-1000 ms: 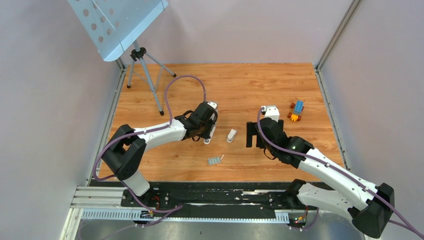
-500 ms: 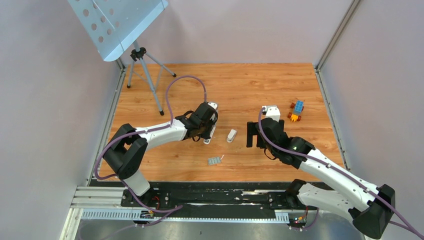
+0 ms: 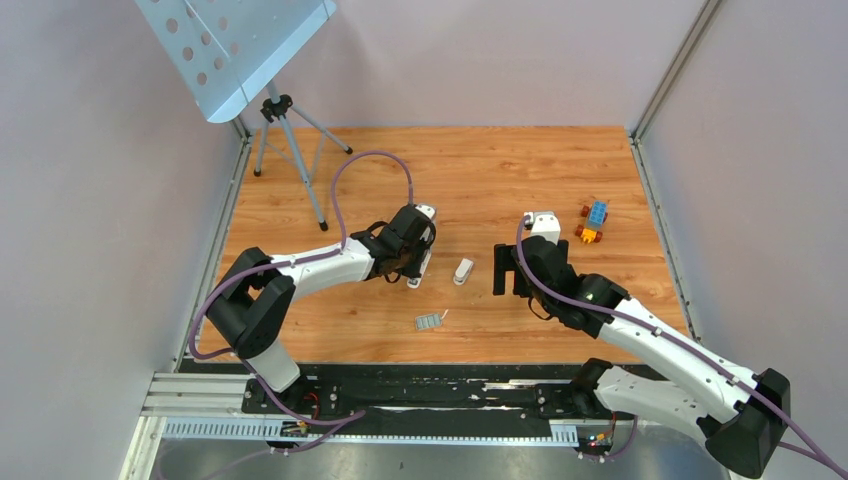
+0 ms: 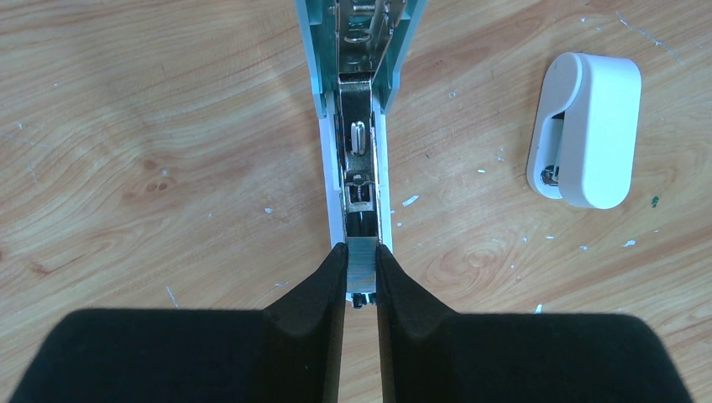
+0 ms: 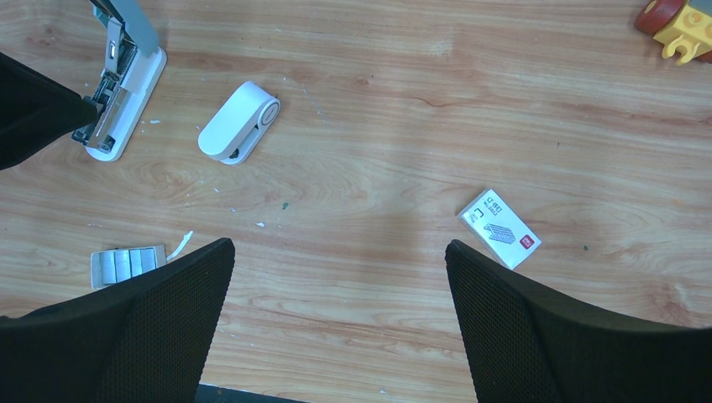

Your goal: Load the staples into the stapler

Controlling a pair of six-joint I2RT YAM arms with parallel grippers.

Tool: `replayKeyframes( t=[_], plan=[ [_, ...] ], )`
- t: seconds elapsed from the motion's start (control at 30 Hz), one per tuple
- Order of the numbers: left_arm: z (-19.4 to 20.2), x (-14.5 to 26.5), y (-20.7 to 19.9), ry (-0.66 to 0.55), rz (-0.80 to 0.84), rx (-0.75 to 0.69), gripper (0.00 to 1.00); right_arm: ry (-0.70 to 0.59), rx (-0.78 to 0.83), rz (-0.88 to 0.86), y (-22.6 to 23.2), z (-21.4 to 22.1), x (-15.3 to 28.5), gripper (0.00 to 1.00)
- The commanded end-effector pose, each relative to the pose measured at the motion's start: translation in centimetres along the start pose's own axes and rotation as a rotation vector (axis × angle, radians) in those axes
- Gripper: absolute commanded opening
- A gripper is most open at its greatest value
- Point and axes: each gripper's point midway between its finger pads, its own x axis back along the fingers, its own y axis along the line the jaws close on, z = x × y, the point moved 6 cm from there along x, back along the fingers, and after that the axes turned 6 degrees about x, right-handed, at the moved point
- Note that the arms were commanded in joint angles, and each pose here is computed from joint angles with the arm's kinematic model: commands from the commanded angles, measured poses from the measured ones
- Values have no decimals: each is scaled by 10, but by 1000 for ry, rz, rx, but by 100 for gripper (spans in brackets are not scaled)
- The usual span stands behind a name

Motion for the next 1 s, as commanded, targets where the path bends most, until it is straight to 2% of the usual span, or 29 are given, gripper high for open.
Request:
replayKeyframes(
  t=[0.0,0.5,0.97],
  plan=[
    [-5,4,-4,-27,11,-7,18,7,15,33,-6,4,-2,100],
    [-20,21,-6,-74,15,-3,19,9,12,32,-6,5,-3,100],
    [-7,13,-4,-51,26,8,19,15,10,28,-4,6,-4,100]
  ],
)
